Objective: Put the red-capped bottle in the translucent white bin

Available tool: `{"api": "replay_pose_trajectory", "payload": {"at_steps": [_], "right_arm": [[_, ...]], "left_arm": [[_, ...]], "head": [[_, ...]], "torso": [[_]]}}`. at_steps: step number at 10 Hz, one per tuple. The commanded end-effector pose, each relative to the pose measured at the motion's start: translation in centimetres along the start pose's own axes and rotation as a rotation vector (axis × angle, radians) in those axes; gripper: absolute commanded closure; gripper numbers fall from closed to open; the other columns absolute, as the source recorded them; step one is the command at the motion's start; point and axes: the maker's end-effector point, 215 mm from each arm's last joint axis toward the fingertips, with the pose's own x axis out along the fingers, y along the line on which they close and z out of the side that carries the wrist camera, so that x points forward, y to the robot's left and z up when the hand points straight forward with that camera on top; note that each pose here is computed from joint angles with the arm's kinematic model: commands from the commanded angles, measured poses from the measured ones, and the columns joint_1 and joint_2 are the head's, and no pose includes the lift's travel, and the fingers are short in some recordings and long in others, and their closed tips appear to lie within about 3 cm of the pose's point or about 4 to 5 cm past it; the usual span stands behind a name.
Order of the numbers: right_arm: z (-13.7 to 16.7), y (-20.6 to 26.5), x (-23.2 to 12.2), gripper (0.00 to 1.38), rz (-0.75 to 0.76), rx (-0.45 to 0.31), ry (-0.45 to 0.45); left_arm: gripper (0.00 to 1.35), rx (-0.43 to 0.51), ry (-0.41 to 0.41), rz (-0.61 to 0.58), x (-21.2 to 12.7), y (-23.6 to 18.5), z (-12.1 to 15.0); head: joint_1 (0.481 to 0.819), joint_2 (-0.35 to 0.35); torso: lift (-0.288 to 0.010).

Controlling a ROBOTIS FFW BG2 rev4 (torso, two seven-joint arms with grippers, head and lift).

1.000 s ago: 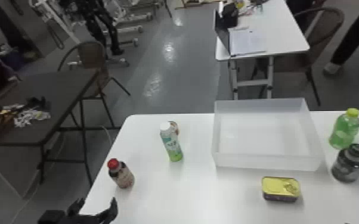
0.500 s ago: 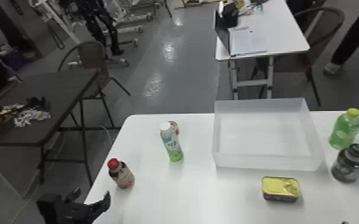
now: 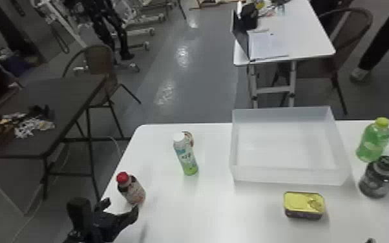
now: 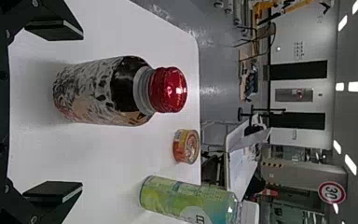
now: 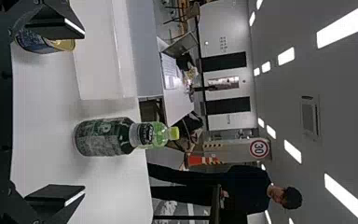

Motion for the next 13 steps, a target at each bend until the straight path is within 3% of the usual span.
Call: {"api": "replay_pose_trajectory", "payload": {"at_steps": [1, 6, 11, 12, 13], "right_arm": [[0.0, 0.0, 0.0, 0.13, -0.001, 0.003, 0.0], [0.0, 0.6, 0.6, 0.13, 0.019, 0.006, 0.003], [-0.2, 0.8, 0.6, 0.13, 0.024, 0.011, 0.01], [-0.3, 0.8, 0.6, 0.12, 0.025, 0.012, 0.011], [-0.4, 0.8, 0.5, 0.13, 0.023, 0.015, 0.013]], "left_arm": [[0.16, -0.013, -0.015, 0.045, -0.5, 1.0, 0.0], [0.16, 0.063, 0.022, 0.011, 3.4, 3.4, 1.9], [0.22, 0.09, 0.09, -0.087, 7.0, 1.4, 0.7], [0.35, 0.09, 0.092, -0.088, 7.0, 1.4, 0.7], [0.64, 0.092, 0.096, -0.093, 6.8, 1.3, 0.4]], "head": [[0.695, 0.35], [0.695, 0.35], [0.695, 0.35], [0.695, 0.35], [0.695, 0.35]], "torso": [[-0.018], [-0.018], [-0.018], [-0.018], [-0.018]]}}
